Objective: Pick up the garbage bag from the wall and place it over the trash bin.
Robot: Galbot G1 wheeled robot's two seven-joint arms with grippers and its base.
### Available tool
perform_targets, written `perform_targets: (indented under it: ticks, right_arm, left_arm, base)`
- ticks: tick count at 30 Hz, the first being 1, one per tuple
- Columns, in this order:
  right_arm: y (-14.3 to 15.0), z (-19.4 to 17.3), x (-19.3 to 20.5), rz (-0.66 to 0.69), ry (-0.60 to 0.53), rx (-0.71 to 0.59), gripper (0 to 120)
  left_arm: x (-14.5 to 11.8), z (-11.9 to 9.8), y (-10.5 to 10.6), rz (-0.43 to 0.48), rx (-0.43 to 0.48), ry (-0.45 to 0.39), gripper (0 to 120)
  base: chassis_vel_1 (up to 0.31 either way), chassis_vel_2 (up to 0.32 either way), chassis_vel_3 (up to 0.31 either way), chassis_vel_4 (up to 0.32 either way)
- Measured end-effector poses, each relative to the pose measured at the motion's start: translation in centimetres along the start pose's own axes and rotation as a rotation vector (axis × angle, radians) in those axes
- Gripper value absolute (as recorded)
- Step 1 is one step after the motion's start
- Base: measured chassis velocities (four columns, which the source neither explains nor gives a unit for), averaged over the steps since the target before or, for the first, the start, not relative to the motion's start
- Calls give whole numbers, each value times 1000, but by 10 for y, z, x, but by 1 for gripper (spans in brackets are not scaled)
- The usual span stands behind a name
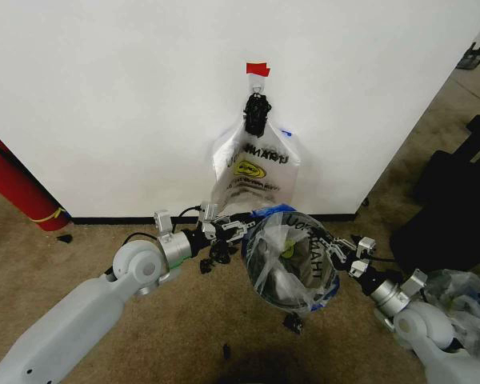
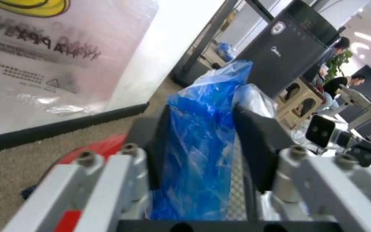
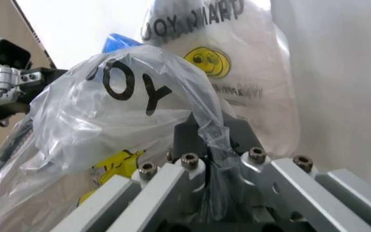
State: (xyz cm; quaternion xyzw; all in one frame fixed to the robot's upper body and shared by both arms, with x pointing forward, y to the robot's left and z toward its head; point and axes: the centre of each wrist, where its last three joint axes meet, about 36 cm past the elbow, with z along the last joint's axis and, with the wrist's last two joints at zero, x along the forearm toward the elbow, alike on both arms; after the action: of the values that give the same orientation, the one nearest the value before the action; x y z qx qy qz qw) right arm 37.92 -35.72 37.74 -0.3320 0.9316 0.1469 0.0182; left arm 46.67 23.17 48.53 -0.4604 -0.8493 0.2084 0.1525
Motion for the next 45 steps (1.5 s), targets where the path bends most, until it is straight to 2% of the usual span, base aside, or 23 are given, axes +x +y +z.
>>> perform_targets:
  ticks: [6,7,11,15,24,33,39,45]
  right_arm:
    - [1,-1,-1,2,-3,1,1]
    - [1,-1,-1,2,-3,1,1]
    - [3,-2,-2,-1,-6,1,1]
    - [4,-2,-1,-4,-7,-2,1]
    - [7,0,1,-32,-8,-8,1]
    - [8,-5,3,-51,-16,-8,1]
    - [7,-5,3,-55,-16,-8,1]
    - [7,-4,2,-56,-21,-13,1]
  left_arm:
    - [-4,-1,-4,18,-8,5,13]
    - [-4,-1,-4,18,-8,5,13]
    - [-7,-2,-4,13,-16,1,0]
    - [-10,-2,-2,-5,-21,-6,0]
    - [-27,-7,21,-87,-80,2,0]
    - [-40,15,52,-159,-159,83,0]
    - [-43,21,64,-192,-174,100,0]
    - [-44,24,66,-208,-189,106,0]
  base:
    - [0,0,0,0]
    - [0,0,0,0]
    - [0,0,0,0]
    - [0,0,0,0]
    - [0,0,0,0]
    - [0,0,0,0]
    - [0,0,0,0]
    - [0,0,0,0]
